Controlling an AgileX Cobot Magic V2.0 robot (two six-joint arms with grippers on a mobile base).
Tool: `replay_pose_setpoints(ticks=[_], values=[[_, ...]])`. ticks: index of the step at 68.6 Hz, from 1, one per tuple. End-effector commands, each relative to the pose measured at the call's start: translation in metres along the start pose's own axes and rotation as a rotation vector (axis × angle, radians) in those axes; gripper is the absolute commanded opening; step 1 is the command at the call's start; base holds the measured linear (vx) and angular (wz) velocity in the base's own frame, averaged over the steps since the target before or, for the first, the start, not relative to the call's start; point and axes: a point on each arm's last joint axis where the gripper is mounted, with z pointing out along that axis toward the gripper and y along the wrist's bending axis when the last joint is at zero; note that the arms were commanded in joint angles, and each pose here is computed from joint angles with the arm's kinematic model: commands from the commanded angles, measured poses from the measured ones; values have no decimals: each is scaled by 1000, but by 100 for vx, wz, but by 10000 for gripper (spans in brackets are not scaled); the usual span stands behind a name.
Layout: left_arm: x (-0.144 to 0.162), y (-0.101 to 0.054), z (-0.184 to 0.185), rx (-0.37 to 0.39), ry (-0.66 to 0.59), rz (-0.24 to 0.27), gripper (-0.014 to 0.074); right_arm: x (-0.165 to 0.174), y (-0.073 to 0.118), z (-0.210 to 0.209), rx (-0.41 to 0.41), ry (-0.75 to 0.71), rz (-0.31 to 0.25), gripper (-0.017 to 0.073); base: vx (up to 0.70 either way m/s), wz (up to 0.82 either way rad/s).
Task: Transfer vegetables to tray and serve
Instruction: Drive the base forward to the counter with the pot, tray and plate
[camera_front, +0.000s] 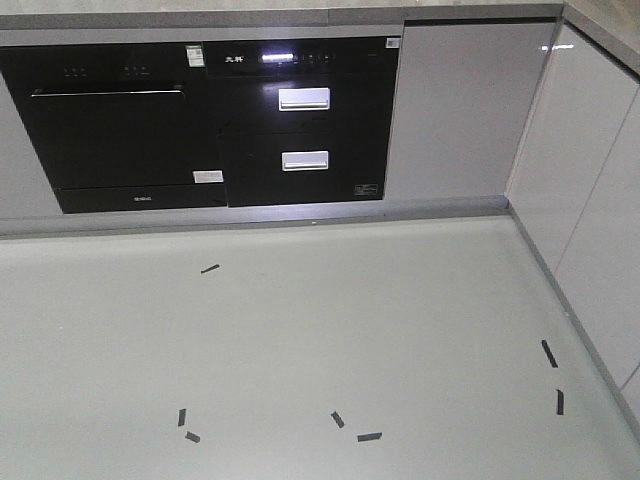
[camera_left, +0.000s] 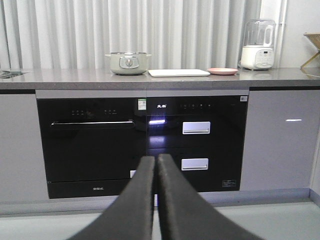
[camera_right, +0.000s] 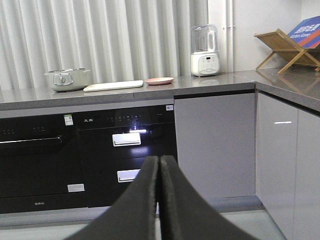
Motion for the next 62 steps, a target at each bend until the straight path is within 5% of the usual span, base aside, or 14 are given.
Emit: replay_pose_setpoints(ticks=[1, 62], values=[[-4, 0, -1, 5, -80, -11, -6, -5, 1, 0, -5, -75, -4, -8, 12, 9], [-4, 0, -1, 5, -80, -11, -6, -5, 1, 0, -5, -75, -4, -8, 16, 8]])
